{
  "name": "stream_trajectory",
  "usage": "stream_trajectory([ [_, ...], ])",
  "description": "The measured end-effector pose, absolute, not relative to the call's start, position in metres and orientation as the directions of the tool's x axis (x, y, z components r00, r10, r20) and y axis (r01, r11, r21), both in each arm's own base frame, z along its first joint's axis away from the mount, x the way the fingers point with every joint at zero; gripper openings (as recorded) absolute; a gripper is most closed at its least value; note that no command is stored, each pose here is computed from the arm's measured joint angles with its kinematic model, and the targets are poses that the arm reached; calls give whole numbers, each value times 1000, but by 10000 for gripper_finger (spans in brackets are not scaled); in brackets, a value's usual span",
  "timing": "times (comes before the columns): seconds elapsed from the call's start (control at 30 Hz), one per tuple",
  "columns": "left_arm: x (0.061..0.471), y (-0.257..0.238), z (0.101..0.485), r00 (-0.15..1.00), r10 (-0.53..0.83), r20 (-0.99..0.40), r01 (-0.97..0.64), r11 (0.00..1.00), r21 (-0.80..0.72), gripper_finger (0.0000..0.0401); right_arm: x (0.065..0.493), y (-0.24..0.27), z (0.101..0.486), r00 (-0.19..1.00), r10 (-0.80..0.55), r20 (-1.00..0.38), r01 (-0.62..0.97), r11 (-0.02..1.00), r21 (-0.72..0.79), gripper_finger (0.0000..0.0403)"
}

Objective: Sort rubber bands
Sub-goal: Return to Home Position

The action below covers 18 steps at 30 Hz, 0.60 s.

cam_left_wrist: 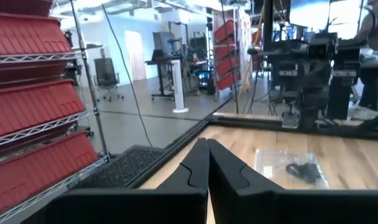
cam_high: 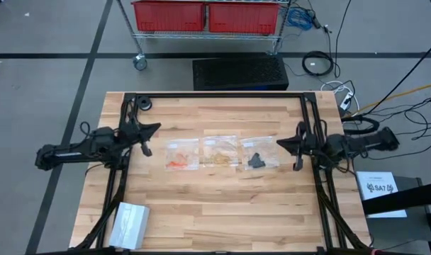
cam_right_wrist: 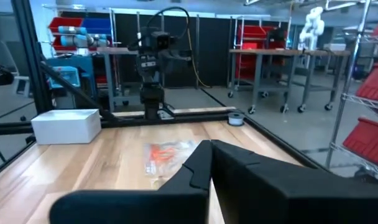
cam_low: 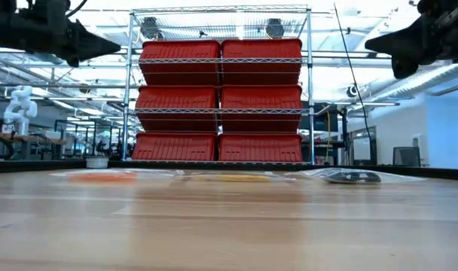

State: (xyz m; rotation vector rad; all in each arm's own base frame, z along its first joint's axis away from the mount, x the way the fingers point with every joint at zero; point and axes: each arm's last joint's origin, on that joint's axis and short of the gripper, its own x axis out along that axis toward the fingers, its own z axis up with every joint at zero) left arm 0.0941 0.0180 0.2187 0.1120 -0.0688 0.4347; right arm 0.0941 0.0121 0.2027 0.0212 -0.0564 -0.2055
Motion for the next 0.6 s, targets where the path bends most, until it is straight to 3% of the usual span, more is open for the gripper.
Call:
stream_trajectory([
  [0.17, 91, 18, 213, 908, 417, 42, -419, 901, 114, 2, 94, 3, 202, 984, -170, 55, 170, 985, 3, 0],
  [0.43, 81, 17, 213, 902, 418, 105, -427, 901, 77, 2, 88, -1, 188, 981, -185, -57, 186, 982, 21, 0],
  [0.6, 93, 19, 182, 882, 444, 157, -458, 886, 72, 2, 90, -1, 181, 977, -206, -52, 207, 978, 23, 0],
])
